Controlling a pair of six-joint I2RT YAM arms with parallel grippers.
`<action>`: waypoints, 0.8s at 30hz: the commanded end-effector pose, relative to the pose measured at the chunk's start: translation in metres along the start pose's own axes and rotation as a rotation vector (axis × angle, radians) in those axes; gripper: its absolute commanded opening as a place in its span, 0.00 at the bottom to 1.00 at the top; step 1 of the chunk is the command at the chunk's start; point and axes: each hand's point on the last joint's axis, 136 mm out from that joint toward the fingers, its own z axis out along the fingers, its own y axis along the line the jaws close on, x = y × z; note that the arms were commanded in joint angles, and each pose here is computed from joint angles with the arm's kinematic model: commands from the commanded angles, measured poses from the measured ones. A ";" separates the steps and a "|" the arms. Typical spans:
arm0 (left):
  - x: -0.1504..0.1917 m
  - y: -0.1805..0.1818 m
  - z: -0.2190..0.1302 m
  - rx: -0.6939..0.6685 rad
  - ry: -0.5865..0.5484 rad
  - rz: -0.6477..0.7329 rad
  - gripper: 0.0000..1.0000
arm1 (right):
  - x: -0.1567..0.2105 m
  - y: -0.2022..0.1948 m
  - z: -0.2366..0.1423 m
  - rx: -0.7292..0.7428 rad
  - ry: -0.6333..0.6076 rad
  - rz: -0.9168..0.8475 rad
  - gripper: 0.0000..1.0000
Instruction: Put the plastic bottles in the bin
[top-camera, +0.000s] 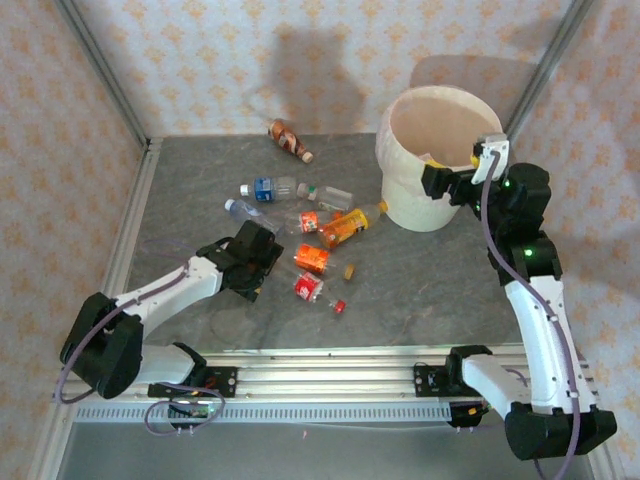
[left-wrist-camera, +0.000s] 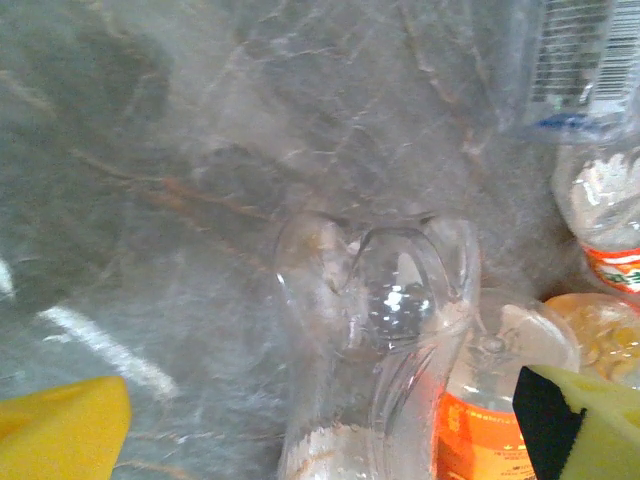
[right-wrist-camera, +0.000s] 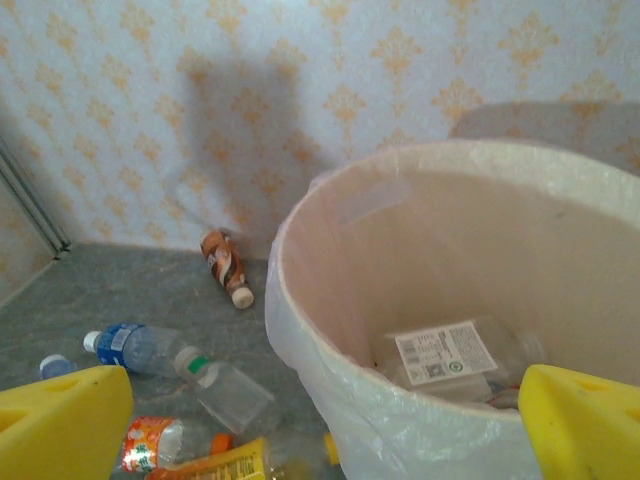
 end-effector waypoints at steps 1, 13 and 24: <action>-0.001 -0.023 0.008 0.045 -0.023 0.011 1.00 | -0.006 -0.001 -0.001 0.012 -0.020 -0.012 0.99; 0.008 -0.026 0.049 0.004 0.013 0.029 0.92 | -0.009 0.010 0.000 -0.051 -0.021 0.049 0.99; 0.005 -0.020 0.059 -0.067 0.003 0.111 0.66 | -0.008 0.014 0.000 -0.078 -0.019 0.050 0.99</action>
